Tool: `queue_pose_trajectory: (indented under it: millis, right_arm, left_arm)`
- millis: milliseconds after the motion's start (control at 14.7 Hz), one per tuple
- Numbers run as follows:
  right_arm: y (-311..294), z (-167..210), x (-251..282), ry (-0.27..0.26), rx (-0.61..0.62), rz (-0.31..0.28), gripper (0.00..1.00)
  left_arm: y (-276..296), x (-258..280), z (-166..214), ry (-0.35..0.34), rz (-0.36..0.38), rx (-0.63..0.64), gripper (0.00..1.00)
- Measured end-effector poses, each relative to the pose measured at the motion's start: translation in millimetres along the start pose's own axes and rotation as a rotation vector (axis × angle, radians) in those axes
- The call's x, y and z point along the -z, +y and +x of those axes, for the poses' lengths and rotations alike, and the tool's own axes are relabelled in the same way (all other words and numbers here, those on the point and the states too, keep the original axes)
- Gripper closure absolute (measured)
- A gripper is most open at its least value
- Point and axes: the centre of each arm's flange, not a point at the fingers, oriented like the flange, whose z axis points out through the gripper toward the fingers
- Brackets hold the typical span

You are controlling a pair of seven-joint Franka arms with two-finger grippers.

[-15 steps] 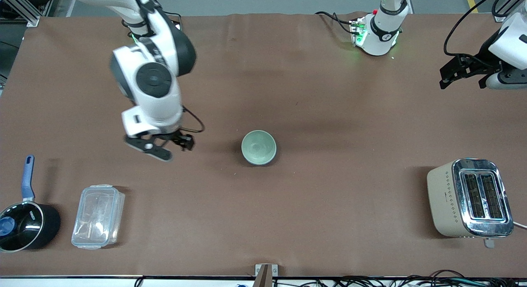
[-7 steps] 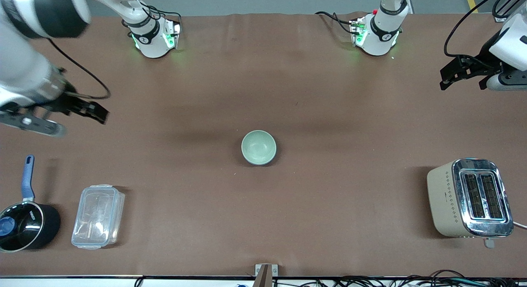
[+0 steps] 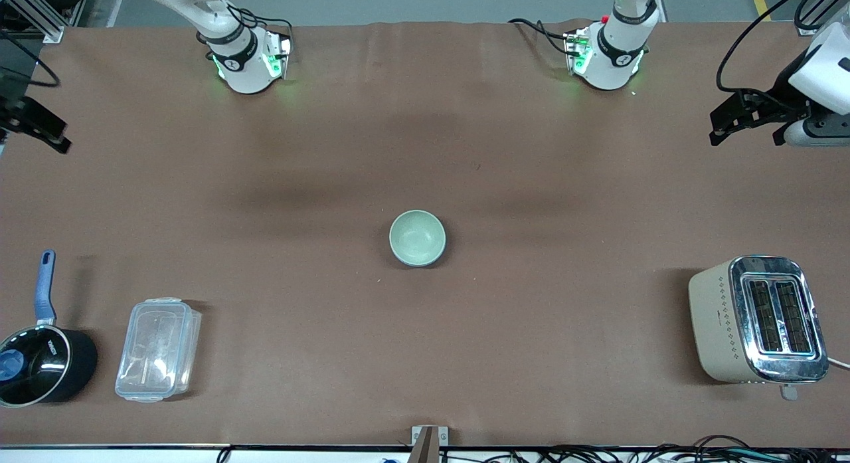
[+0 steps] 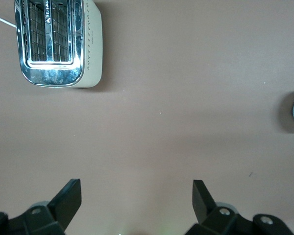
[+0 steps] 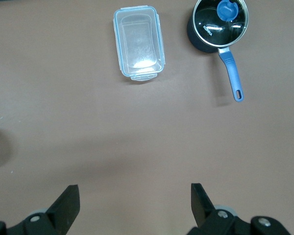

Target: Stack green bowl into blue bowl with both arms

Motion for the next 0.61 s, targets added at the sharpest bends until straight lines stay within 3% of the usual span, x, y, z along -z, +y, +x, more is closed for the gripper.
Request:
queue_pose_trajectory:
  millis: [614]
  right_arm:
    - [1.4, 3.1, -2.4, -0.006, 0.022, 0.015, 0.0]
  left_arm:
    - [2.2, -2.7, 1.8, -0.005, 0.002, -0.006, 0.0]
